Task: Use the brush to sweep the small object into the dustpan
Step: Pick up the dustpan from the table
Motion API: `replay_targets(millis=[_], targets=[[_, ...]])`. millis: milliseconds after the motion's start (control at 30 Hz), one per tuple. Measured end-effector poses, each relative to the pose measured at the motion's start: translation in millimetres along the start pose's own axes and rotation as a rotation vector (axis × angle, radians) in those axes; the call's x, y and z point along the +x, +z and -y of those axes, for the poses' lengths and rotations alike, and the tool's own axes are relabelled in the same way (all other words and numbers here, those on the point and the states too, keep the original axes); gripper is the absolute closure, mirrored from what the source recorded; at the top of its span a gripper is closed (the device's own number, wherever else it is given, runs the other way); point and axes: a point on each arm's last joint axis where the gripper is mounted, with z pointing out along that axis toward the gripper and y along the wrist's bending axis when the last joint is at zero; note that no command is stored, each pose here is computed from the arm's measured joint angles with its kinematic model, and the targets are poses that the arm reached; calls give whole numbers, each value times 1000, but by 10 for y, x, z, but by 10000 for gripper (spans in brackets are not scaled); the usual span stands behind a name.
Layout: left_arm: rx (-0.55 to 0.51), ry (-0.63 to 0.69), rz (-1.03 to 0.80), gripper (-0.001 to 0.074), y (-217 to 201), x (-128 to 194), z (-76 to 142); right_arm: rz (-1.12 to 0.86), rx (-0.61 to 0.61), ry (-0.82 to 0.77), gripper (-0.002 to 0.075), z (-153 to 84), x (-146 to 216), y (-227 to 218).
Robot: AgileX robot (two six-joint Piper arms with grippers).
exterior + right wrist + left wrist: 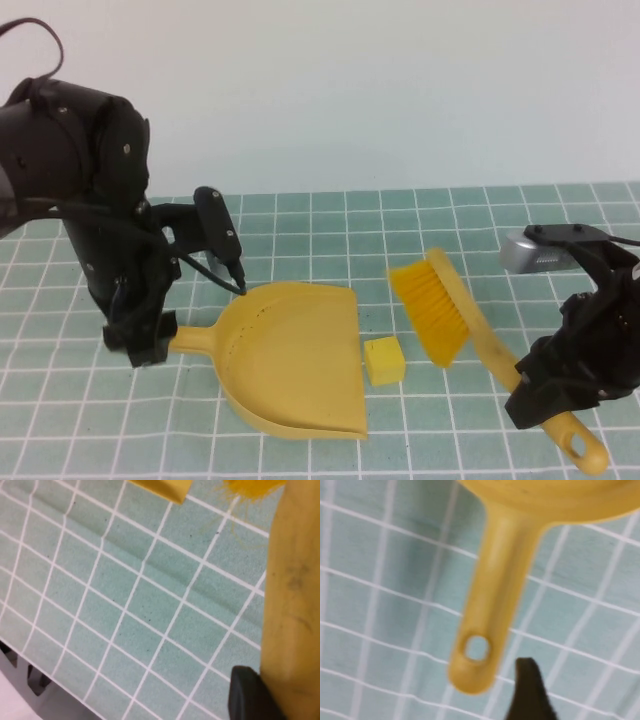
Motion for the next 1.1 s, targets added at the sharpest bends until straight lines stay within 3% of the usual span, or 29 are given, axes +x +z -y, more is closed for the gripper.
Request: replay_targets(millis=[100, 233, 400, 533, 700, 833, 900, 1100], targets=[[-77, 18, 33, 346, 5, -35, -73, -4, 1, 28, 552, 3, 1, 4], [-157, 18, 95, 362, 108, -67, -247, -10, 8, 35, 552, 14, 0, 14], [-81, -182, 86, 363, 328, 4, -359, -19, 30, 24, 552, 35, 8, 14], [-69, -169, 72, 359, 372, 19, -373, -18, 34, 22, 552, 39, 8, 14], [-73, -108, 95, 240, 370, -4, -376, -24, 59, 16, 552, 61, 13, 13], [-68, -26, 100, 141, 376, -13, -370, -59, 153, 60, 552, 144, 49, 2], [-52, 89, 83, 125, 392, 2, -346, -69, 195, 84, 552, 181, 61, -5], [-7, 175, 122, 116, 404, -33, -299, -73, 224, 107, 552, 206, 68, -11]])
